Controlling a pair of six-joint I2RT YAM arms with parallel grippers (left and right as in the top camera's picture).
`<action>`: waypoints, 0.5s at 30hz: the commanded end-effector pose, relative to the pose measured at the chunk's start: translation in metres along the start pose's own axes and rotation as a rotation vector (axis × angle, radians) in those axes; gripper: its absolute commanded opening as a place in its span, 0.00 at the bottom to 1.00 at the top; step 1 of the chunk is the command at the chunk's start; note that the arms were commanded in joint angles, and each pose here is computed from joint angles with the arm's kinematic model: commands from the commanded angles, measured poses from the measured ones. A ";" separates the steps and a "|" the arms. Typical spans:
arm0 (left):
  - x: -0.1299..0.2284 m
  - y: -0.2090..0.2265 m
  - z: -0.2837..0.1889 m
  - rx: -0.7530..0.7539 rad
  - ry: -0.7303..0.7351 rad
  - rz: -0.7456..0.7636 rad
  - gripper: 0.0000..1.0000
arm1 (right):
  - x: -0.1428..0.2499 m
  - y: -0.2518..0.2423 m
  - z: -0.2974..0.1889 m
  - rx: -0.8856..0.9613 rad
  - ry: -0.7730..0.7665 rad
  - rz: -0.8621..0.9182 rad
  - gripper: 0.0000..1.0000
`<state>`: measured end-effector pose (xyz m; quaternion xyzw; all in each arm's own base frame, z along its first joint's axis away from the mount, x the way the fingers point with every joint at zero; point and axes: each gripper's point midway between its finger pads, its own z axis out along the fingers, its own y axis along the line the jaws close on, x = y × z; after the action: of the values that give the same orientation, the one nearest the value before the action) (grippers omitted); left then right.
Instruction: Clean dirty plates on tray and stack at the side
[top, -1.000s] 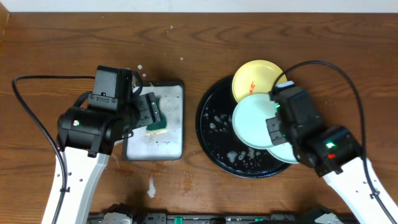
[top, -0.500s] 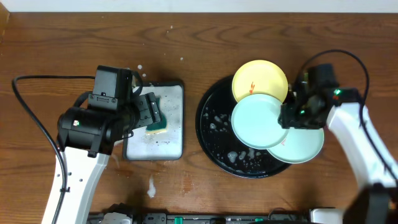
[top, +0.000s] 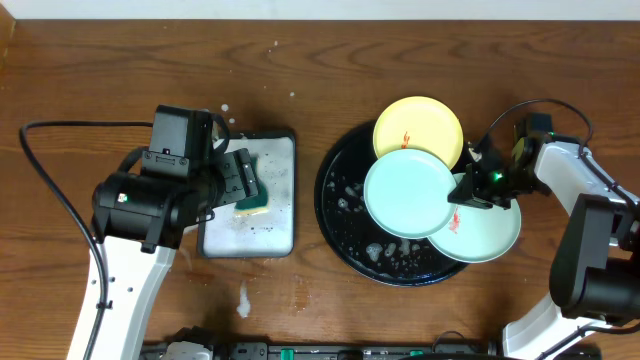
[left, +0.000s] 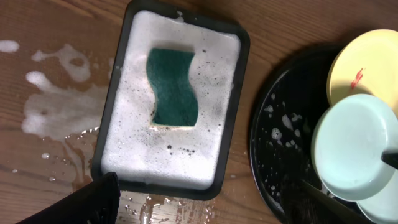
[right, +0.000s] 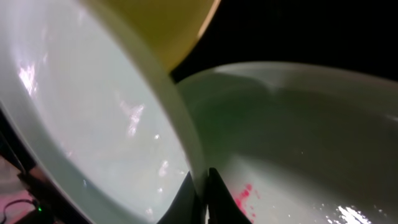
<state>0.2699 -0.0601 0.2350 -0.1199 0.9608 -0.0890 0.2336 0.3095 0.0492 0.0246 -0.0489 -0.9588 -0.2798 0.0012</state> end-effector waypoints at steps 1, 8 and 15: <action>-0.001 0.001 -0.002 -0.001 -0.006 -0.001 0.83 | -0.004 0.011 -0.008 -0.043 -0.030 0.015 0.01; -0.001 0.001 -0.002 -0.001 -0.006 -0.001 0.83 | -0.005 0.022 -0.055 0.132 -0.170 -0.049 0.02; -0.001 0.001 -0.002 0.000 -0.006 -0.001 0.83 | 0.016 0.052 -0.128 0.594 -0.448 -0.185 0.01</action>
<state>0.2699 -0.0601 0.2350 -0.1199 0.9608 -0.0890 0.2336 0.2985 0.0461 0.1361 0.0041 -0.9813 -0.0988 -0.1649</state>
